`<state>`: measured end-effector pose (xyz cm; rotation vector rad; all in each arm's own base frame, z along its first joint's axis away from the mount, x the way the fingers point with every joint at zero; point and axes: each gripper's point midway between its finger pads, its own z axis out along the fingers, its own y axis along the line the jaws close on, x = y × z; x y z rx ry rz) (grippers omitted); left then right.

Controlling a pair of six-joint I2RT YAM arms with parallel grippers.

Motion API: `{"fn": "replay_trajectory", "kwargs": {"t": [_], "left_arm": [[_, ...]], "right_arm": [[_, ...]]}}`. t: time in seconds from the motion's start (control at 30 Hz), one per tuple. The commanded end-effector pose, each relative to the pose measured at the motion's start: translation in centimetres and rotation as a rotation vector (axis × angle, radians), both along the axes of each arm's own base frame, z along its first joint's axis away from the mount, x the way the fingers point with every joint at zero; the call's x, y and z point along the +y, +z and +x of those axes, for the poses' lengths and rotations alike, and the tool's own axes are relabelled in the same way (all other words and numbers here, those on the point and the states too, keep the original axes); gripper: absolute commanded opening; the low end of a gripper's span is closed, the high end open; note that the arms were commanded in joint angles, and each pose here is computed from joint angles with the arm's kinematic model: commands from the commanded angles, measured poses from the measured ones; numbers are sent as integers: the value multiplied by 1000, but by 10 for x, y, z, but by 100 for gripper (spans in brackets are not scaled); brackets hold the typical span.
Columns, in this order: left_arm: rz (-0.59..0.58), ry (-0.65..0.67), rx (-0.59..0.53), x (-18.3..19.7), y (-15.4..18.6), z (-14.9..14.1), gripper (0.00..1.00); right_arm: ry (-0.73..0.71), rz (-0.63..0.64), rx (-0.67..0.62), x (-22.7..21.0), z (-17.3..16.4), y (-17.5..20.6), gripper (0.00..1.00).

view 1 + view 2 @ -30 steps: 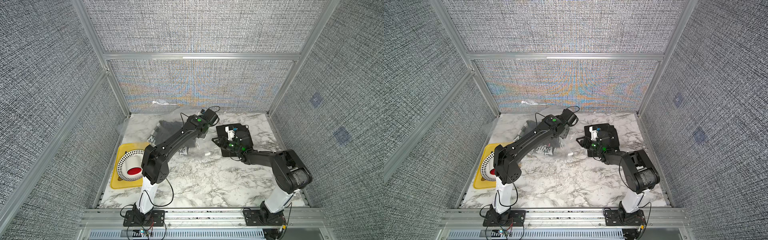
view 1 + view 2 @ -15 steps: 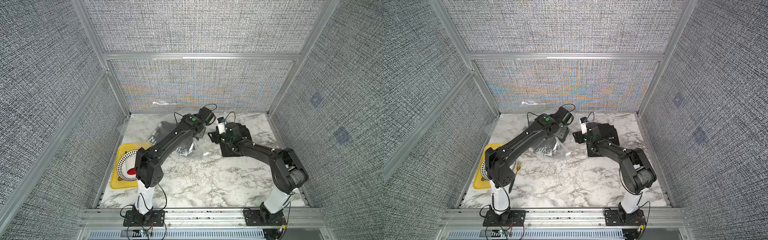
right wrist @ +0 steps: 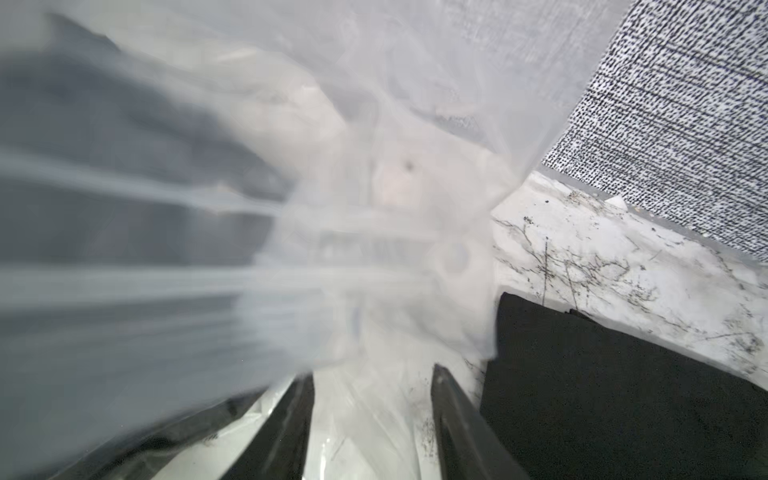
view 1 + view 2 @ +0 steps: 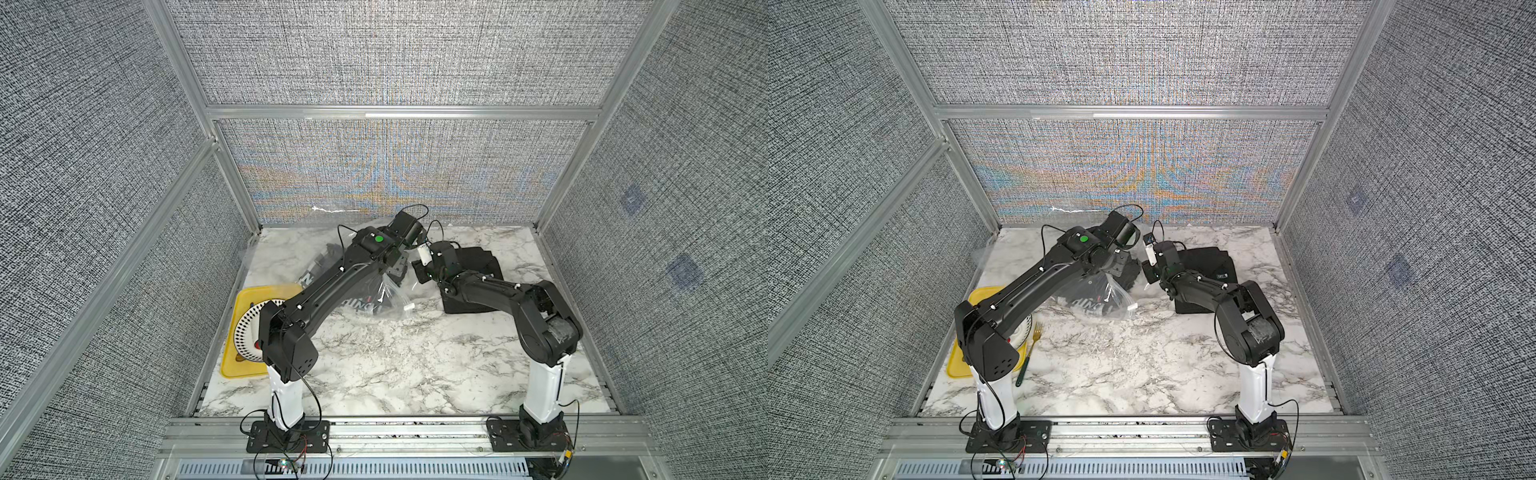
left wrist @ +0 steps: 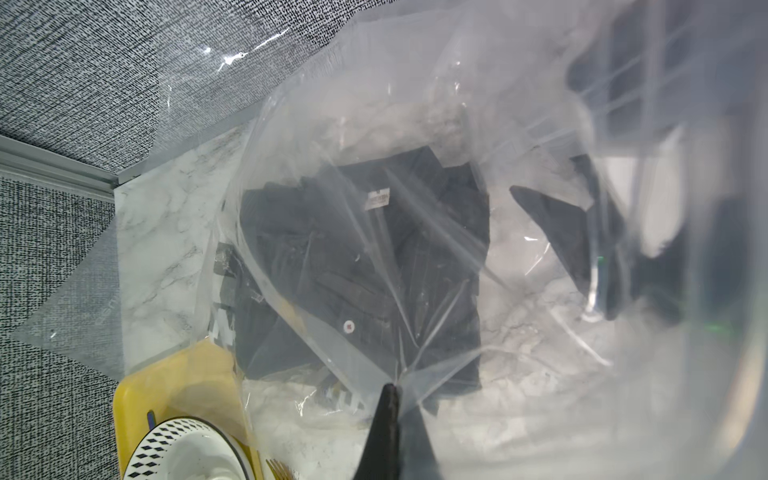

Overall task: Place the folded shirt into the vacuum bag
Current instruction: Adjust the vacuum bag at the center of the board.

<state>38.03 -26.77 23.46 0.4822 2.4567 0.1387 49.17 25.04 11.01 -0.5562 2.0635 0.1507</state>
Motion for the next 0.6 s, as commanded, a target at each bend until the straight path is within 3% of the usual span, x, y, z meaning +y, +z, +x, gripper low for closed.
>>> {"fn": "replay_trajectory", "kwargs": {"t": [0.0,0.07,0.23,0.5,0.53,0.57], "left_arm": [[-18,-1,-12,-1,4,2,3],[-21,1,-13,-1,4,5,3],[-18,0,-7,-3,0,9,3],[-28,-25,17,-11,-11,11,3],[-25,-27,17,-11,-11,12,2],[-20,-27,14,-10,-10,12,2]], "right_arm": [[-47,-18,-2,-10,0,-4,25],[-78,6,-9,-18,-1,-1,12],[-147,107,-26,-43,1,13,0],[-97,333,-26,-61,-1,39,0],[-50,337,-31,-55,-5,41,2],[-7,338,-33,-49,-9,41,15]]}}
